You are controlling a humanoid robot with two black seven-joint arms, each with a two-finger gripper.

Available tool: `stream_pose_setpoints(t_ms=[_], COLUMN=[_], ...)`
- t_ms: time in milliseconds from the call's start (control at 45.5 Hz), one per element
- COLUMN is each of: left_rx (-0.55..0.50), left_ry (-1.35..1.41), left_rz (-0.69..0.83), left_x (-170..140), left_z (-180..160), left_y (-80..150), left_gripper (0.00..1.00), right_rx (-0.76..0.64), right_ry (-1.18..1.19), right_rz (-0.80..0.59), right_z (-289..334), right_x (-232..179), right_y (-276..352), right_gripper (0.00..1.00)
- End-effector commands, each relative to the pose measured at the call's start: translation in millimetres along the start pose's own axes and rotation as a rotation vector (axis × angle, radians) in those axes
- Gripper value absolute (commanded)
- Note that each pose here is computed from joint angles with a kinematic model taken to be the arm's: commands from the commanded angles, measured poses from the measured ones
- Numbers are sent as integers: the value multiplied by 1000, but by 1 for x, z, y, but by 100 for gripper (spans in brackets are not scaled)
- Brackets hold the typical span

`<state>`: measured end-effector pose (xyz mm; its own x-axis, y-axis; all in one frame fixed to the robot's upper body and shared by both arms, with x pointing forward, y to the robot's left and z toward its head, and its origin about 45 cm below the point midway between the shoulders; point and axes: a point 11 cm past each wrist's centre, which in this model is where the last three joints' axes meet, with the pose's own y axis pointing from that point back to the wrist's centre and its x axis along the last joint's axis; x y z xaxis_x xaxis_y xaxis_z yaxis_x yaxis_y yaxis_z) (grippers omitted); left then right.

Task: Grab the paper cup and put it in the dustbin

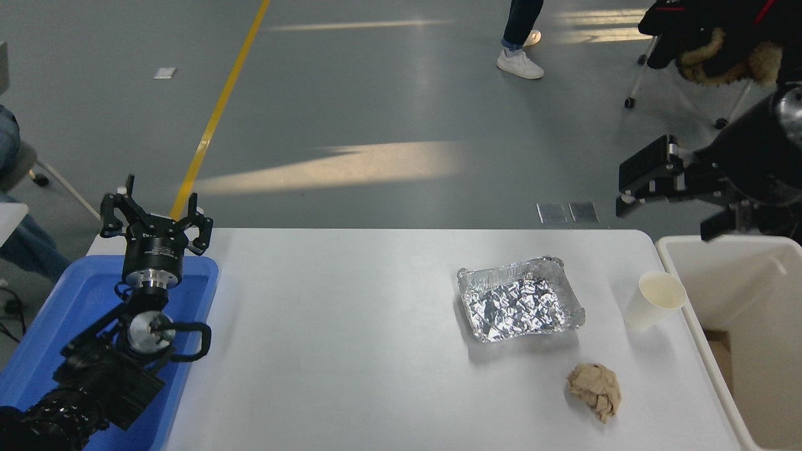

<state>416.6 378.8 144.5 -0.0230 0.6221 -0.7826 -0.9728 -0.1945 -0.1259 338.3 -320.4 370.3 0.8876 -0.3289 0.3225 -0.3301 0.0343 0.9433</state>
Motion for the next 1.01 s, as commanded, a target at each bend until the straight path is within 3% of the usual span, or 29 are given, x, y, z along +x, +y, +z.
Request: stream_pose_setpoints(t_ms=[0,396,989], left_rx=[0,-1,0], left_ry=[0,0,0], left_rz=[1,0,1], left_x=[0,0,0], left_z=[0,0,0], left_y=[0,0,0], left_gripper=[99,99,99], right_rx=[-120,-160,-228], right_ry=[-68,-137,-165], right_rz=[90,119,188], right_z=[56,107,156], right_x=[5,-2,-9], right_y=[-111,-208,-248], right_gripper=[100,100,100])
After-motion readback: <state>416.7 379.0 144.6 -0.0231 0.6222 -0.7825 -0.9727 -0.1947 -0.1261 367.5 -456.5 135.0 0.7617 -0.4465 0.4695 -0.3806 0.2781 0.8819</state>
